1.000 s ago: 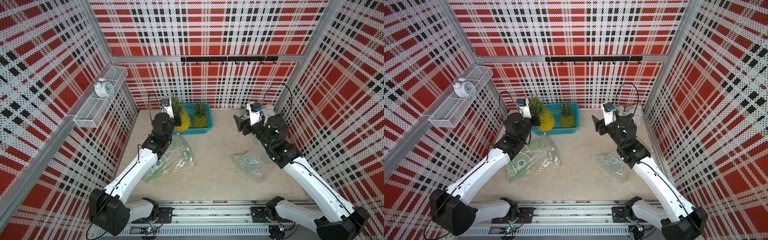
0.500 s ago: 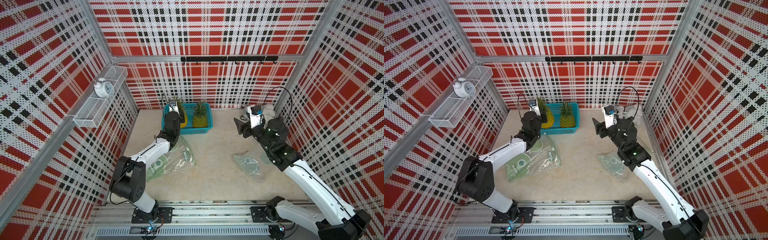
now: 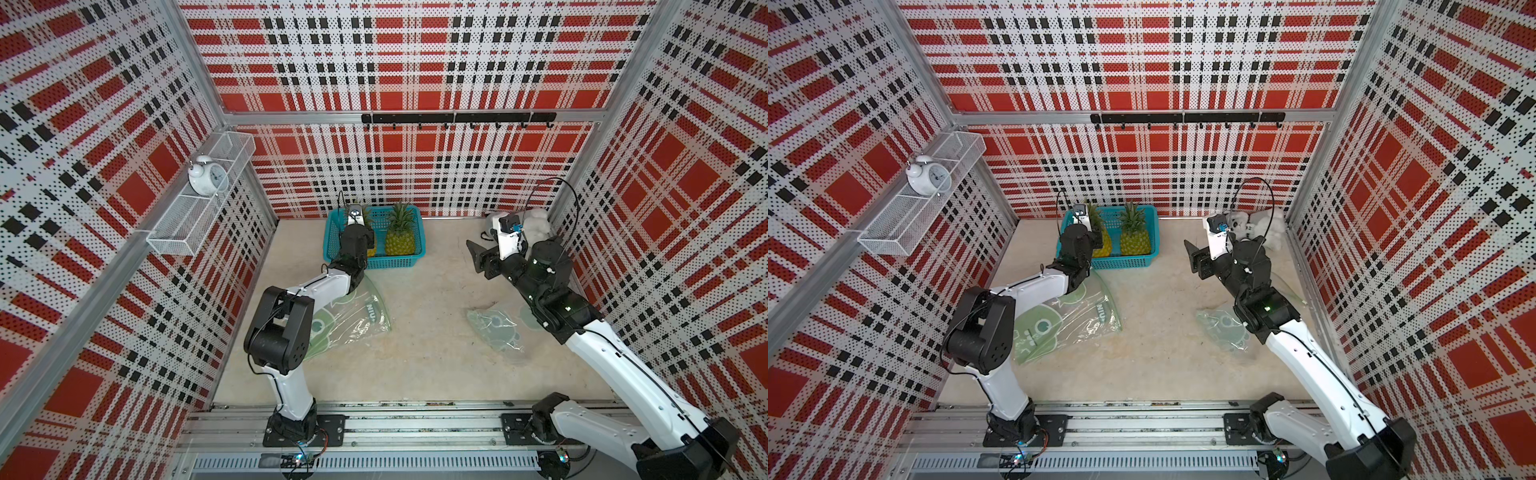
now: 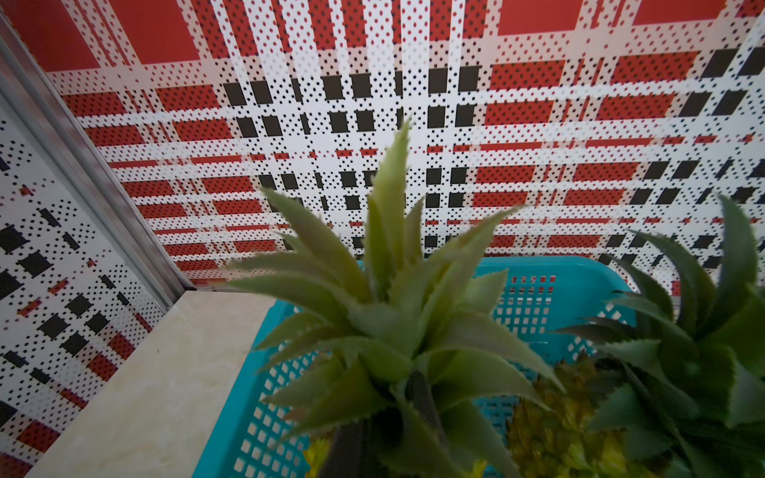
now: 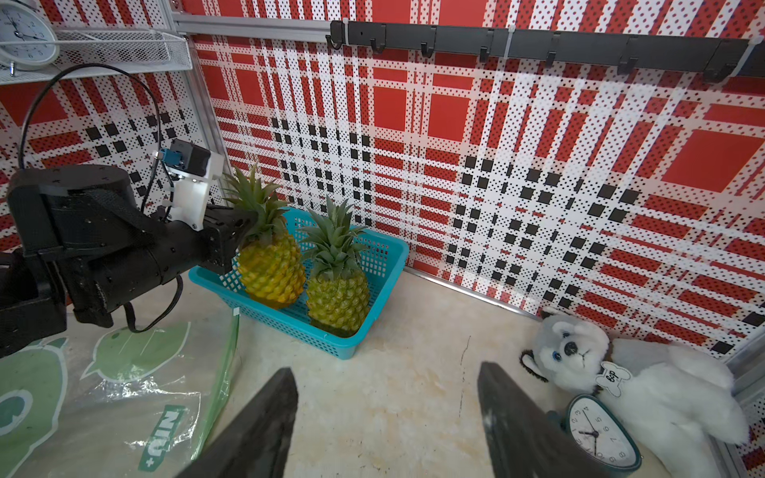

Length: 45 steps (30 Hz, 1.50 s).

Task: Open the zip-top bag and take out the pineapple
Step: Place the pineapple in the basket.

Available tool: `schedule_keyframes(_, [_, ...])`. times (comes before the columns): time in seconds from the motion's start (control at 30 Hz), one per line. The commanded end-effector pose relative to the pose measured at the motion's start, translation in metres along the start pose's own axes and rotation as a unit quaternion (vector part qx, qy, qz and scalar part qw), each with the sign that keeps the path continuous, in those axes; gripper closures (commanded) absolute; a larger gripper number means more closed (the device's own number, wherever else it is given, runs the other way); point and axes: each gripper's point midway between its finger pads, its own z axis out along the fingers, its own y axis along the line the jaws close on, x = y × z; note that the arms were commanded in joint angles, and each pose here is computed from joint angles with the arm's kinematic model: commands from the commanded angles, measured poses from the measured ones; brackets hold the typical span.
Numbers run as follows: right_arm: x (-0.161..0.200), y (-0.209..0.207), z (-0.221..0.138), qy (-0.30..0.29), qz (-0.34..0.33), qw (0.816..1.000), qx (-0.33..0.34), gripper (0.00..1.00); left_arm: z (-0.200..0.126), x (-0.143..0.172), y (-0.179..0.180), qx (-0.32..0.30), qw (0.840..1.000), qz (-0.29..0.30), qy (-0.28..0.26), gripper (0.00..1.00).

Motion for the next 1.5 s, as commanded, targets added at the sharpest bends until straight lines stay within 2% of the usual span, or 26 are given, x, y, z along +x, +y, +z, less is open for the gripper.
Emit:
schedule_keyframes(0.0, [-0.005, -0.001, -0.004, -0.012, 0.007, 1.000, 0.000, 0.27, 0.002, -0.053, 0.006, -0.005, 0.996, -0.046, -0.076, 1.00])
schedule_keyframes(0.3, [-0.004, -0.002, -0.004, -0.010, 0.007, 1.000, 0.002, 0.26, 0.008, -0.030, 0.001, 0.005, 0.997, -0.048, -0.055, 0.99])
schedule_keyframes(0.43, [-0.002, -0.002, -0.005, -0.007, 0.006, 1.000, 0.003, 0.26, 0.009, -0.028, -0.002, 0.012, 0.998, -0.046, -0.052, 0.84])
schedule_keyframes(0.63, [0.002, -0.004, -0.006, -0.005, 0.004, 1.000, 0.010, 0.26, 0.005, -0.031, -0.004, 0.023, 0.997, -0.040, -0.054, 0.51])
schedule_keyframes(0.7, [0.003, -0.005, -0.006, -0.005, 0.003, 1.000, 0.013, 0.26, 0.000, -0.039, -0.004, 0.029, 0.997, -0.039, -0.060, 0.43])
schedule_keyframes(0.87, [0.006, -0.009, -0.006, -0.007, 0.004, 1.000, 0.023, 0.26, -0.018, -0.063, -0.002, 0.045, 0.995, -0.039, -0.082, 0.32])
schedule_keyframes(1.0, [0.010, -0.012, -0.005, -0.006, 0.004, 0.999, 0.034, 0.25, -0.036, -0.080, 0.001, 0.056, 0.993, -0.041, -0.099, 0.20])
schedule_keyframes(1.13, [0.013, -0.017, -0.005, -0.007, 0.004, 0.999, 0.048, 0.25, -0.053, -0.091, 0.003, 0.066, 0.991, -0.037, -0.106, 0.14])
schedule_keyframes(1.3, [0.019, -0.034, -0.010, -0.016, 0.008, 0.995, 0.098, 0.25, -0.079, -0.100, 0.011, 0.074, 0.991, -0.048, -0.099, 0.09])
schedule_keyframes(1.47, [0.030, -0.057, -0.019, -0.024, 0.011, 0.986, 0.165, 0.25, -0.106, -0.089, 0.018, 0.095, 0.991, -0.061, -0.068, 0.09])
